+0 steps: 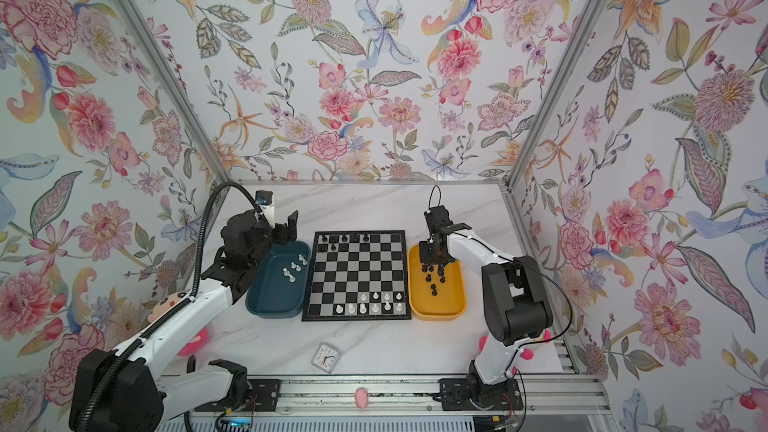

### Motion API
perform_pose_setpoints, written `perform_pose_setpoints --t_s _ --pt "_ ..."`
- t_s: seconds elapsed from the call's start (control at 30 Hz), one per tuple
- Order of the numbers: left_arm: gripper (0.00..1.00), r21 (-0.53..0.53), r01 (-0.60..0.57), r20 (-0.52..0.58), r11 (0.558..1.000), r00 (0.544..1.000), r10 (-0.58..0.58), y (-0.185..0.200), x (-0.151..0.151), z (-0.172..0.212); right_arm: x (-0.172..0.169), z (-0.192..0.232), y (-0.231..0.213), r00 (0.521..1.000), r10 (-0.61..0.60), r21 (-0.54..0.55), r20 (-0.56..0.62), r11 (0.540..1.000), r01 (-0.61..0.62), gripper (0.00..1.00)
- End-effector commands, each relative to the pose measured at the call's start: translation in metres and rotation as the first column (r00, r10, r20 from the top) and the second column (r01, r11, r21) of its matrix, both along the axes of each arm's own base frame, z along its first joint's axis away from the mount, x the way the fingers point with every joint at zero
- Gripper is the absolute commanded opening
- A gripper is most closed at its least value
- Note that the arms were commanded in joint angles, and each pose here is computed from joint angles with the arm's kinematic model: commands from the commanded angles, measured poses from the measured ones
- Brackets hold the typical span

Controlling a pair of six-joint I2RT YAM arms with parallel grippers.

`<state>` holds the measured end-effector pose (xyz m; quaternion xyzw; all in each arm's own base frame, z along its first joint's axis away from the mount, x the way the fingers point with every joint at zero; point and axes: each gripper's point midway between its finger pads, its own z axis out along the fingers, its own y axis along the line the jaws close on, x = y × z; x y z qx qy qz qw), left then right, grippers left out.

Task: Set up the chess pieces on the board
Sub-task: 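Lower the right gripper into the yellow tray and grasp a black pawn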

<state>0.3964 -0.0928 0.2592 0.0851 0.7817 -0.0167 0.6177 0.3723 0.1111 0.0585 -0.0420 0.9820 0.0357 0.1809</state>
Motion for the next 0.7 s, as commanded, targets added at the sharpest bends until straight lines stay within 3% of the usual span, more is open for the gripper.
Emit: perform_pose_setpoints --t_s 0.0,0.67 --pt "0.89 0.011 -0.003 0.022 1.000 1.000 0.003 -0.002 0.001 0.013 -0.001 -0.010 -0.002 1.000 -0.018 -0.020 -0.010 1.000 0.017 0.24" --pt "0.89 0.018 -0.007 0.016 1.000 1.000 0.006 -0.003 0.002 0.011 -0.001 -0.024 -0.004 0.999 -0.029 -0.040 -0.036 0.999 0.027 0.21"
